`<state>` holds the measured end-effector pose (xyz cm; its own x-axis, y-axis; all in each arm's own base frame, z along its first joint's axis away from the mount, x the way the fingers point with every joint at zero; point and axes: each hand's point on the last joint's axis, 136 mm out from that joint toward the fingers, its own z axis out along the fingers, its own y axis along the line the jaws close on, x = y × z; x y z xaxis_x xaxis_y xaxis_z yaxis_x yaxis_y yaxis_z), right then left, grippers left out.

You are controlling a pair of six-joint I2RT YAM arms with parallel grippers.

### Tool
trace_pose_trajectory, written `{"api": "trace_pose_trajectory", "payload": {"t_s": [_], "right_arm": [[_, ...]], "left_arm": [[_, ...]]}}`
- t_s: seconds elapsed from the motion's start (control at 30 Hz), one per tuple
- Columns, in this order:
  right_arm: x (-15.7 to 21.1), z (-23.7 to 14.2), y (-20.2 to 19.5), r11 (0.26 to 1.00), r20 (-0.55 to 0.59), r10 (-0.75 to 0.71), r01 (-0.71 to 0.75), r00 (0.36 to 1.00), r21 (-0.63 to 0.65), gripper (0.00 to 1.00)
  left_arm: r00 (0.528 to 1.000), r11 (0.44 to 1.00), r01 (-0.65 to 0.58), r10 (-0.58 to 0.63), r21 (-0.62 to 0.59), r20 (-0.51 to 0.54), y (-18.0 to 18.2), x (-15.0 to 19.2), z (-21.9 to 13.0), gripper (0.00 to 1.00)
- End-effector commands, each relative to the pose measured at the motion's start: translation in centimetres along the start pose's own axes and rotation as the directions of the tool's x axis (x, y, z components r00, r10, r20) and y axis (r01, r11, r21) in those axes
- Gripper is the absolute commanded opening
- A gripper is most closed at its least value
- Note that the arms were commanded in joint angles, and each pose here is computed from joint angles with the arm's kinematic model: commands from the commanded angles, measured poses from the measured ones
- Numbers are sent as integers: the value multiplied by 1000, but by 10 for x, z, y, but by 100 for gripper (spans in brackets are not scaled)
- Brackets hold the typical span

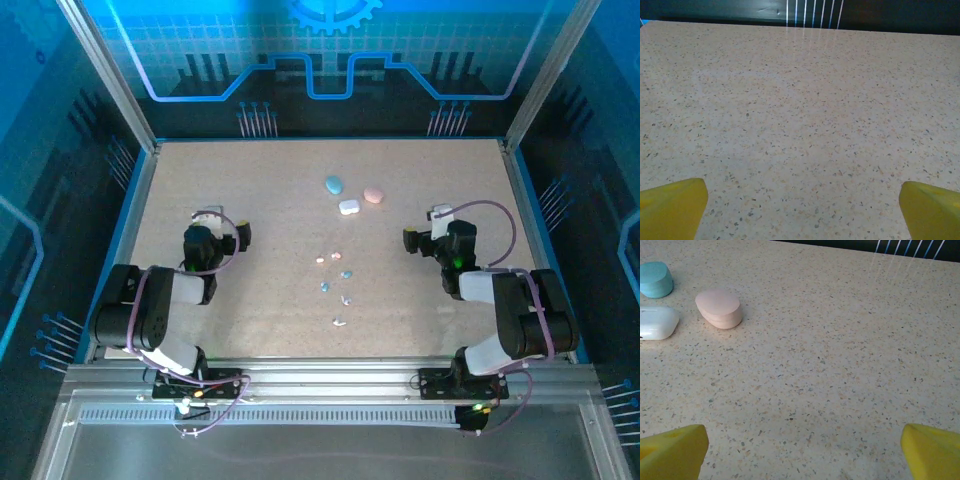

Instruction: Insert wireless bluetooth earbuds into charging case

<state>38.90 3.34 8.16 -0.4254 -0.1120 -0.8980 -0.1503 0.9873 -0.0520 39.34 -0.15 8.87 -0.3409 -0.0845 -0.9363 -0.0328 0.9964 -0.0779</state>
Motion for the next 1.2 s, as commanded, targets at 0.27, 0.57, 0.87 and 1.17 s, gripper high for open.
{"api": "trace_pose_trajectory", "payload": {"t_s": [0.27,0.57,0.87,1.17], "right_arm": [[-14,2,-2,1000,42,6,-6,999,-1,100],[-15,2,-2,1000,44,10,-10,999,-6,100],[-15,2,0,1000,47,-5,5,999,-1,100],[-33,-11,6,1000,38,-26,26,999,-10,100]], "left_arm": [[1000,1000,-13,12,20,16,-5,-8,3,99],[1000,1000,-10,10,22,17,-5,-8,3,99],[1000,999,-13,12,29,28,-6,-8,0,99],[996,1000,9,-7,-20,94,2,-24,-20,99]]}}
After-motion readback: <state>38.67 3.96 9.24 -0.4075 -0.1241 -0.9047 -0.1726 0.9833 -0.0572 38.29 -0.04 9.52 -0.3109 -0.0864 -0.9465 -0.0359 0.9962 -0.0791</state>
